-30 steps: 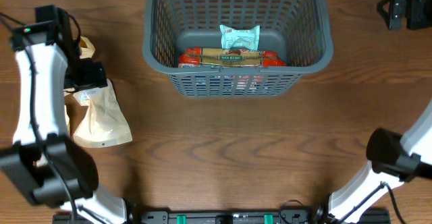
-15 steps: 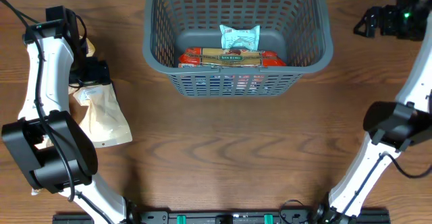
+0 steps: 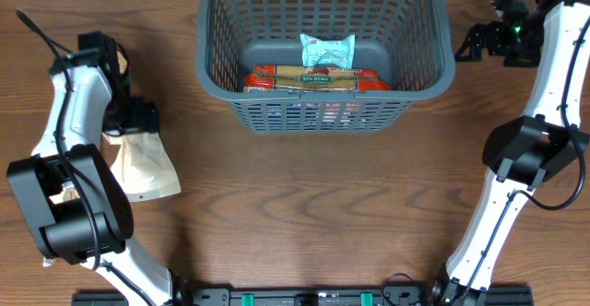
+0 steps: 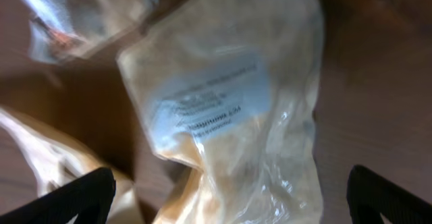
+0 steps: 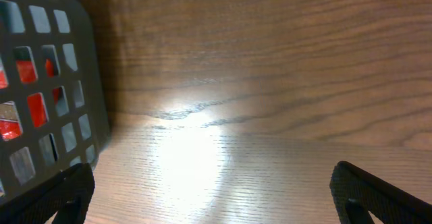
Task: Pack container
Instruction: 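Lower the left gripper onto a beige pouch and grasp it, then lift the beige pouch and carry it right toward the basket, then lower the pouch into the basket and open the left gripper, then withdraw the left gripper back to the pouches at the left, then grasp the second beige pouch with the left gripper and lift, then carry the second pouch right and lower it into the basket, then open the left gripper inside the basket to release the pouch, then move the left gripper down to the last pouch at lower left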
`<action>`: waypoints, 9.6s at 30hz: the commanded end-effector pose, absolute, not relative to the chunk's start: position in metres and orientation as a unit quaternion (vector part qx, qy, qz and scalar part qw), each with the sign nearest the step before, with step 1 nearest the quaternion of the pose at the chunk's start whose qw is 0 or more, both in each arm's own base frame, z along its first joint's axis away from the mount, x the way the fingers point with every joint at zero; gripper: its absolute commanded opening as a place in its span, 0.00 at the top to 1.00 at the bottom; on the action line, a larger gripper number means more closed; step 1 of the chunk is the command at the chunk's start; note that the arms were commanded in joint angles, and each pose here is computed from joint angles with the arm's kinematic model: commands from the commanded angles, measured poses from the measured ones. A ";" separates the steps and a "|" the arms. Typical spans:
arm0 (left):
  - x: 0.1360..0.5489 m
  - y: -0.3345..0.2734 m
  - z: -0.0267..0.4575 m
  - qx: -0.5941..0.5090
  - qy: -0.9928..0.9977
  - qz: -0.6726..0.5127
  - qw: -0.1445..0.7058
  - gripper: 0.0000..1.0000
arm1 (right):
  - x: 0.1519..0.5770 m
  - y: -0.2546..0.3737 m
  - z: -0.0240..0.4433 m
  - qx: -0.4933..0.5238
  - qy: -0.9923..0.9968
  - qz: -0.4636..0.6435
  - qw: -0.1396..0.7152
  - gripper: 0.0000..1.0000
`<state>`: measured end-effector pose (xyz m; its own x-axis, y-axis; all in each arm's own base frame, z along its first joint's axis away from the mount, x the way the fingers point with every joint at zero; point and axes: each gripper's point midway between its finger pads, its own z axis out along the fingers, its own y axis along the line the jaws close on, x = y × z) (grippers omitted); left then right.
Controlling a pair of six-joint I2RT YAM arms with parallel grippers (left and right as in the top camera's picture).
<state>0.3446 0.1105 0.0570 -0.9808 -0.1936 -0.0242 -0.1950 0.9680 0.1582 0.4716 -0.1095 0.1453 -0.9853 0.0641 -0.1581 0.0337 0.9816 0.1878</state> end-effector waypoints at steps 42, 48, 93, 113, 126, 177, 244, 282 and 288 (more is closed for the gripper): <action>0.327 0.068 0.217 -0.102 0.963 0.015 0.249 0.94 | 0.478 -0.076 0.144 -0.021 0.992 0.095 0.078 0.01; 0.349 0.032 0.329 -0.044 0.929 0.008 0.366 0.94 | 0.478 -0.076 0.144 -0.021 0.992 0.095 0.078 0.01; 0.464 -0.225 0.205 0.605 0.759 0.043 0.238 0.51 | 0.478 -0.071 0.145 -0.028 0.991 0.105 0.080 0.01; 0.400 -0.087 0.438 0.316 0.811 0.183 0.457 0.17 | 0.478 -0.071 0.145 -0.028 0.991 0.105 0.079 0.01; 0.417 0.129 0.352 -0.001 0.933 0.131 0.336 0.11 | 0.479 -0.069 0.146 -0.028 0.990 0.111 0.081 0.01; 0.445 0.204 0.011 0.012 0.999 0.027 0.023 0.10 | 0.479 -0.069 0.146 -0.028 0.990 0.111 0.083 0.01; 0.461 -0.237 0.320 0.604 0.657 -0.013 0.450 0.94 | 0.479 -0.069 0.146 -0.021 0.990 0.113 0.081 0.01; 0.429 -0.174 0.414 0.509 0.687 0.098 0.509 0.33 | 0.479 -0.069 0.146 -0.021 0.990 0.113 0.081 0.01; 0.402 -0.062 0.421 0.310 0.815 0.160 0.463 0.21 | 0.479 -0.069 0.146 -0.021 0.990 0.113 0.080 0.01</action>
<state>0.3965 -0.1167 0.4366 -0.1319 0.7520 -0.6458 0.5149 0.6087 0.6036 0.4781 -0.0727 0.1461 -0.9862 -0.0222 -0.1643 -0.0565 0.9767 0.2070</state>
